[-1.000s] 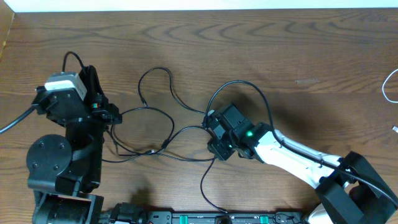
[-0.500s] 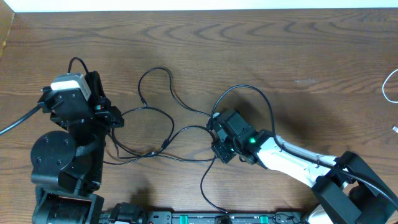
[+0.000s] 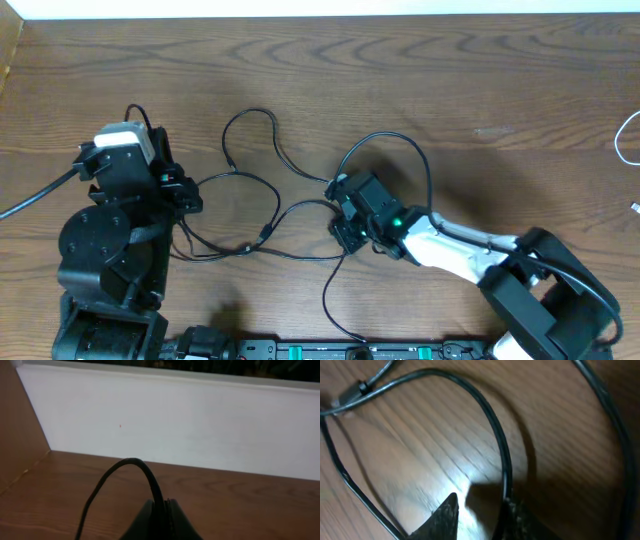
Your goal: Untangle cables
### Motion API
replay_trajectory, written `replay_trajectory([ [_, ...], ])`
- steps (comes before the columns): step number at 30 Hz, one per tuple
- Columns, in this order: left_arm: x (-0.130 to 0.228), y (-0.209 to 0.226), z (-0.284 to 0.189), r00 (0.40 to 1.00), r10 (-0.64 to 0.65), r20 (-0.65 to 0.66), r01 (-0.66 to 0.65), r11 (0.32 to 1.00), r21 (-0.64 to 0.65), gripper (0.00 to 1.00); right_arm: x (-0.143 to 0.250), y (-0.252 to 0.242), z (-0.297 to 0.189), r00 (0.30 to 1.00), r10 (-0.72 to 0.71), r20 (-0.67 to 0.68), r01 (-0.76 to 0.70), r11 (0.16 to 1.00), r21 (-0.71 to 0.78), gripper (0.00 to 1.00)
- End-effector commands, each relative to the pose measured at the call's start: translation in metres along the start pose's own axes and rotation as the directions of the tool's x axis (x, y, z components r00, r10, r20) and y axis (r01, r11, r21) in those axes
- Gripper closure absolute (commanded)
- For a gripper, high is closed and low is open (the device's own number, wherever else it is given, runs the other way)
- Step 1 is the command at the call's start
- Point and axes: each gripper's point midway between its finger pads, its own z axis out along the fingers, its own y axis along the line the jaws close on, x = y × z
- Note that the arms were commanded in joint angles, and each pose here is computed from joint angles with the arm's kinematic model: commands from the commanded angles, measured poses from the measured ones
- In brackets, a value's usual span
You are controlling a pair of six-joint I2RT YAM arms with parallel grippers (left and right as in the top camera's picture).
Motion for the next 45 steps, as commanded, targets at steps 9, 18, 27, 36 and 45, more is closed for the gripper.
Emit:
replay_trajectory([
  [9, 0.003, 0.002, -0.002, 1.000, -0.007, -0.017, 0.007, 1.000, -0.009, 0.93, -0.014, 0.001, -0.005, 0.992, 0.125, -0.016, -0.126, 0.991, -0.053, 0.99],
  [18, 0.028, 0.003, 0.012, 0.992, -0.017, -0.126, 0.014, 1.000, -0.025, 0.92, -0.207, -0.053, -0.231, 0.883, 0.074, 0.463, -0.122, 0.990, 0.075, 0.99],
  [27, 0.076, -0.032, 0.059, 0.943, 0.014, -0.333, 0.029, 0.992, 0.123, 0.93, -0.235, -0.148, -0.485, 0.614, 0.057, 0.788, -0.395, 0.886, 0.243, 0.99],
  [36, 0.125, -0.091, 0.115, 0.875, 0.046, -0.482, 0.144, 0.926, 0.349, 0.93, -0.175, -0.201, -0.526, 0.620, 0.121, 0.776, -0.544, 0.778, 0.313, 0.99],
  [45, 0.179, -0.146, 0.142, 0.817, 0.138, -0.560, 0.156, 0.882, 0.445, 0.93, -0.184, -0.172, -0.513, 0.628, 0.179, 0.757, -0.433, 0.889, 0.149, 0.99],
])
